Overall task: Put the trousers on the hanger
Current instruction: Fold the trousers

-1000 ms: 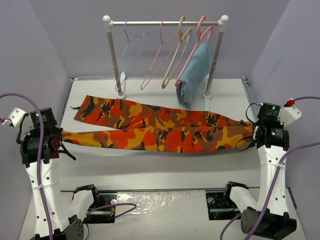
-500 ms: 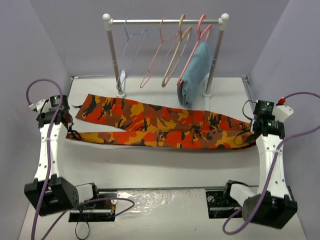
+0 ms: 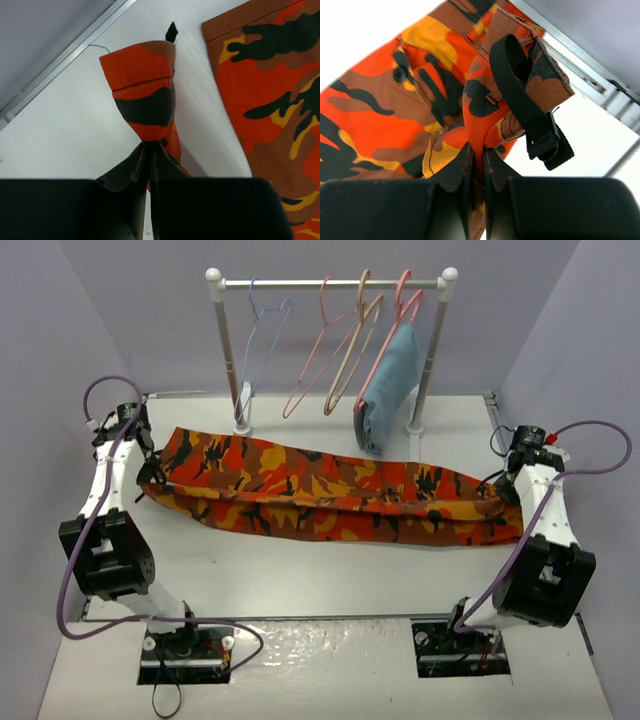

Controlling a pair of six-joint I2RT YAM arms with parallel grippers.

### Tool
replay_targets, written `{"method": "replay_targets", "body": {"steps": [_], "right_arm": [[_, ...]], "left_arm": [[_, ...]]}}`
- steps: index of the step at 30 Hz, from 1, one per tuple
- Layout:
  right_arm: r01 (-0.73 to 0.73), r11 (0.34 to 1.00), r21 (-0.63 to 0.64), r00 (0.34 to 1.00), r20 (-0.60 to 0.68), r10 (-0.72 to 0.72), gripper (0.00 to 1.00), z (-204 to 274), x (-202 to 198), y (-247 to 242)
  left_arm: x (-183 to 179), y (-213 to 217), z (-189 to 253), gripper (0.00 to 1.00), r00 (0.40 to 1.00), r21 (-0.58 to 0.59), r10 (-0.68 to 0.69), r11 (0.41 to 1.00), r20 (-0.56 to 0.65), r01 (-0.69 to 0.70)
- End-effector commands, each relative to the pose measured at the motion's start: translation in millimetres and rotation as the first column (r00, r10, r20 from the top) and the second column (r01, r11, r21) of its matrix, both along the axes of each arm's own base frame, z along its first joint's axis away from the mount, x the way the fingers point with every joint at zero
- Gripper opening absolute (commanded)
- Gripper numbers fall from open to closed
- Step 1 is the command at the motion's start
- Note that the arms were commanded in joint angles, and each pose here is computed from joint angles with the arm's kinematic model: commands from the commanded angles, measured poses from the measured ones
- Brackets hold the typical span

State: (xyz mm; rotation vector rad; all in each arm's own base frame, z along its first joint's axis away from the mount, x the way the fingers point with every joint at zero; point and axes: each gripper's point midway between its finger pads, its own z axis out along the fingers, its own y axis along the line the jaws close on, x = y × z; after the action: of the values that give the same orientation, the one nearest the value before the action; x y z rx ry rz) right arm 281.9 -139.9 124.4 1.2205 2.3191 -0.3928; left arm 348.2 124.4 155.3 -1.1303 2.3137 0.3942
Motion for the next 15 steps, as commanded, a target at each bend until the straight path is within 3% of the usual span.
{"method": "replay_targets", "body": {"steps": [1,15], "right_arm": [[0.106,0.988,-0.116,0.989,0.111,-0.093,0.0,28,33,-41],[0.237,0.965,-0.11,0.968,0.109,-0.225,0.0,-3,76,-69]], "left_arm": [[48,33,58,0.0,0.983,0.124,0.024,0.991,0.182,-0.047],[135,37,42,0.0,0.99,0.15,-0.045,0.988,0.13,0.026]]}}
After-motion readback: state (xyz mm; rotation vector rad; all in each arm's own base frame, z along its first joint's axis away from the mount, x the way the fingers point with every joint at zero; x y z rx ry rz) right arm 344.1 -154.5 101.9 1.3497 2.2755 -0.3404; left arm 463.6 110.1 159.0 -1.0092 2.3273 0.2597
